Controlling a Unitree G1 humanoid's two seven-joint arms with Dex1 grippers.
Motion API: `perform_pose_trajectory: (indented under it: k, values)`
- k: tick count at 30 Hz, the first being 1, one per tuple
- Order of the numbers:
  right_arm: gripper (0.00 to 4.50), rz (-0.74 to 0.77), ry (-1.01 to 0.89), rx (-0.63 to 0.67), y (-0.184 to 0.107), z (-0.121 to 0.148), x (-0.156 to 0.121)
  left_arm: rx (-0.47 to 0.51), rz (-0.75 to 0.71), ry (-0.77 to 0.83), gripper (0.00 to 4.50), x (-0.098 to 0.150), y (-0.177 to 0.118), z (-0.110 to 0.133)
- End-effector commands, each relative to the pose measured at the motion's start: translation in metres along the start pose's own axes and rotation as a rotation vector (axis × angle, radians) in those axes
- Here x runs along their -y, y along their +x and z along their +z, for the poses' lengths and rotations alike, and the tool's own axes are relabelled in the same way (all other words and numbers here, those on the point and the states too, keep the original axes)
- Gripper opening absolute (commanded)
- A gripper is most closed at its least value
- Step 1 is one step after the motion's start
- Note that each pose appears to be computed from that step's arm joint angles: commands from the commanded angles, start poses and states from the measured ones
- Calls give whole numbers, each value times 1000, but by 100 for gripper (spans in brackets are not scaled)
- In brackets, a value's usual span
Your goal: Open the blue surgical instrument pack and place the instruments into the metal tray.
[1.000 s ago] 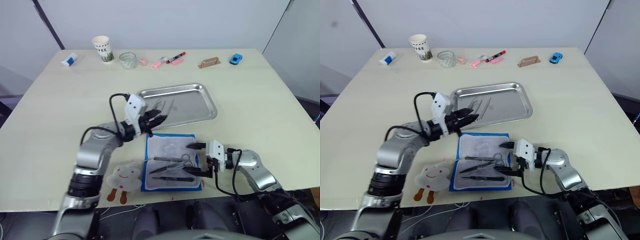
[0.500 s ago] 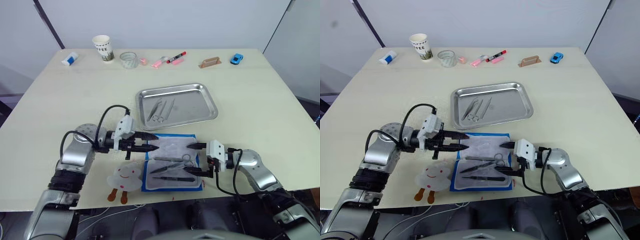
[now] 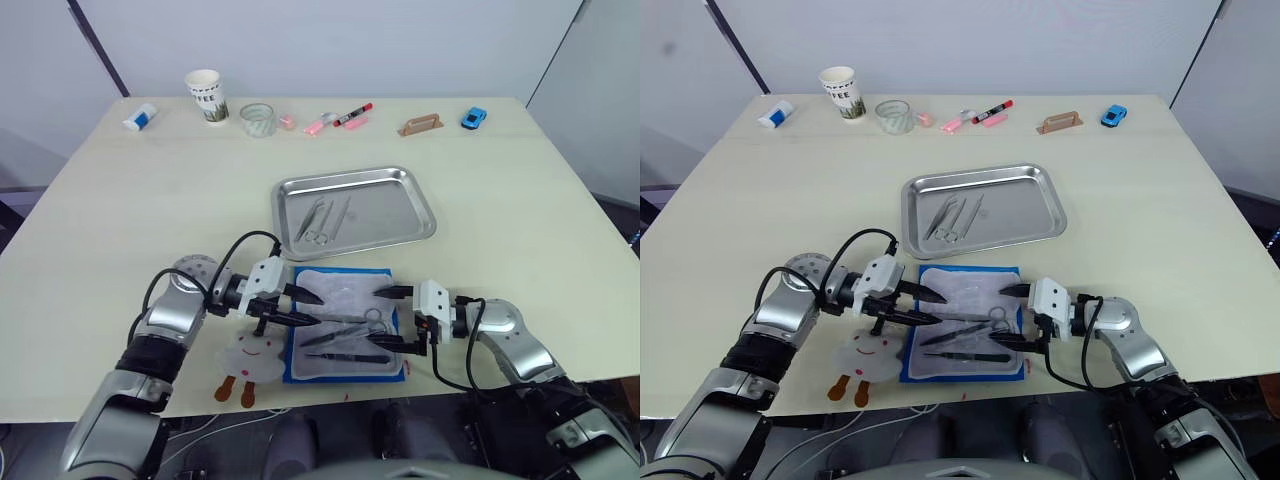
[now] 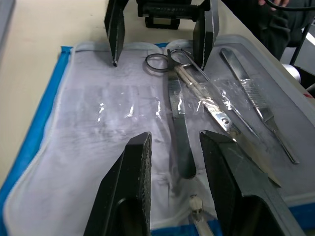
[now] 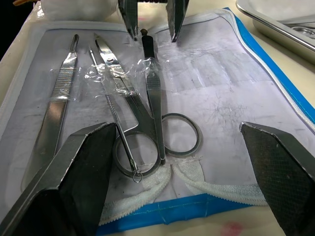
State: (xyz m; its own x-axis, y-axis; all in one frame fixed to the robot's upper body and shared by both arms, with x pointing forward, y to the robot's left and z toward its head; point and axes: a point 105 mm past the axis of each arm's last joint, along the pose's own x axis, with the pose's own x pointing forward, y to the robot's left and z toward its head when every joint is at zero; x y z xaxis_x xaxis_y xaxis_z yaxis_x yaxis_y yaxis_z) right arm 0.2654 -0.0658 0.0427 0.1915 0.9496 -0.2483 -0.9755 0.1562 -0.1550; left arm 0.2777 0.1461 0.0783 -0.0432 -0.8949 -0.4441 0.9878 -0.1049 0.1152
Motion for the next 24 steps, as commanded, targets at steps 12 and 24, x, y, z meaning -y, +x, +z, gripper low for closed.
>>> perform_pose_trajectory:
  k: [12, 24]
  values:
    - [439, -70, 190, -265, -22, -72, -12, -61, -75, -1, 12, 10, 14, -10]
    - [439, -66, 191, -263, -21, -71, -12, -53, -43, 35, 5, -2, 17, 15]
